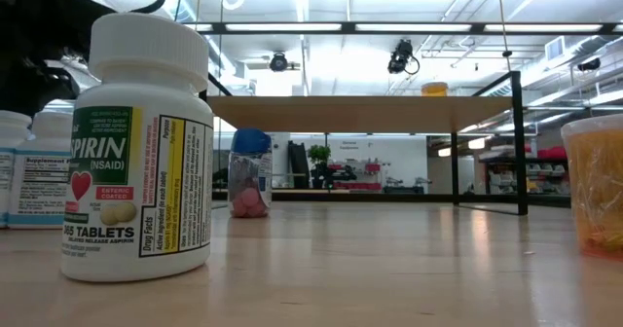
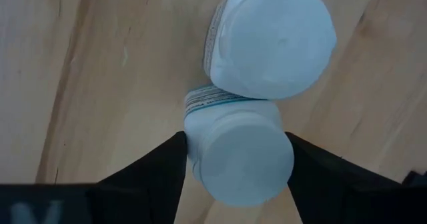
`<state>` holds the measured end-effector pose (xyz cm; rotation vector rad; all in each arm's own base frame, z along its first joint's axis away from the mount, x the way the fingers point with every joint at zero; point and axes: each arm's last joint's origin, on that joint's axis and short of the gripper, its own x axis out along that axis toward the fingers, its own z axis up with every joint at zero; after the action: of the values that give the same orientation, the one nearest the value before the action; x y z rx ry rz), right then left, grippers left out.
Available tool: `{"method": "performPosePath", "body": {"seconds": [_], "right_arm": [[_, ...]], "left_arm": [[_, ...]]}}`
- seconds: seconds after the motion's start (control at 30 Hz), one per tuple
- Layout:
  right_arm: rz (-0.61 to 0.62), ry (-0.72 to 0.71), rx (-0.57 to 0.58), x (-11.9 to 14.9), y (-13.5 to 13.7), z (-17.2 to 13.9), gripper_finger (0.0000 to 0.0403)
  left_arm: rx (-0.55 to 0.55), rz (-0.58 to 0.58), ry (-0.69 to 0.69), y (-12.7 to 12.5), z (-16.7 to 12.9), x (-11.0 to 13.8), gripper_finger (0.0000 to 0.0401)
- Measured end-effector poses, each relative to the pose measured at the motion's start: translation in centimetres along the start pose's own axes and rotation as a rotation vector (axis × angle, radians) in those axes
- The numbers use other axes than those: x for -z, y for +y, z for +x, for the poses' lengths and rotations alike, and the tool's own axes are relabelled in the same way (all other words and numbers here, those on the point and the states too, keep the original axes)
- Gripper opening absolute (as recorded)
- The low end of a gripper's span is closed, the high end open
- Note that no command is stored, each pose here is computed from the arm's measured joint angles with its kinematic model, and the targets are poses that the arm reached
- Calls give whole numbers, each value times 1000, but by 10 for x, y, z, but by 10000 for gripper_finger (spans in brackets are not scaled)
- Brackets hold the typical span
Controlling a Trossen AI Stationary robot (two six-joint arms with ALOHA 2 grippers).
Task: Pick and place medicine bottles onto shelf by color
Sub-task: Put the left white pill bottle on the shelf
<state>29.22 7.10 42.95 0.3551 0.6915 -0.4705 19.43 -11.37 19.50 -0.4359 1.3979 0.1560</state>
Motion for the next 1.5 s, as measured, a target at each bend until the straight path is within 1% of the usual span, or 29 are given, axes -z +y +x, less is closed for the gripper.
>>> {"method": "performPosePath", "body": {"seconds": [0.07, 0.17, 0.27, 0.33, 0.43, 0.5, 0.63, 0.77, 0.87, 0.97, 1.07, 1.17, 1.37, 1.5], "right_arm": [[0, 0, 0, 0, 0, 0, 324], [-1, 1, 1, 0, 0, 0, 324], [-1, 1, 1, 0, 0, 0, 324], [-1, 1, 1, 0, 0, 0, 324], [-1, 1, 1, 0, 0, 0, 324], [-1, 1, 1, 0, 0, 0, 324], [4, 1, 1, 0, 0, 0, 324], [18, 1, 1, 0, 0, 0, 324], [27, 1, 1, 0, 0, 0, 324], [30, 1, 1, 0, 0, 0, 324], [34, 1, 0, 0, 0, 0, 324], [65, 0, -1, 0, 0, 0, 324], [128, -1, -1, 0, 0, 0, 324], [144, 0, -1, 0, 0, 0, 324]], "left_arm": [[1, -17, 17, -2, -4, -1, 229], [2, -18, 17, -8, -20, -7, 216], [-26, 5, 28, -9, -39, -13, 199], [-18, 33, 16, -10, -55, -21, 191], [-22, 73, -8, -8, -79, -33, 190], [-23, 91, -52, -5, -95, -44, 198], [-36, 120, -114, 8, -123, -62, 208], [-38, 161, -178, 24, -147, -79, 198], [-41, 211, -245, 35, -165, -91, 194], [-65, 264, -307, 48, -182, -100, 199], [-118, 303, -341, 63, -193, -110, 209], [-159, 333, -356, 78, -199, -121, 211], [-228, 410, -327, 102, -199, -152, 200], [-268, 439, -304, 117, -195, -177, 207]]}}
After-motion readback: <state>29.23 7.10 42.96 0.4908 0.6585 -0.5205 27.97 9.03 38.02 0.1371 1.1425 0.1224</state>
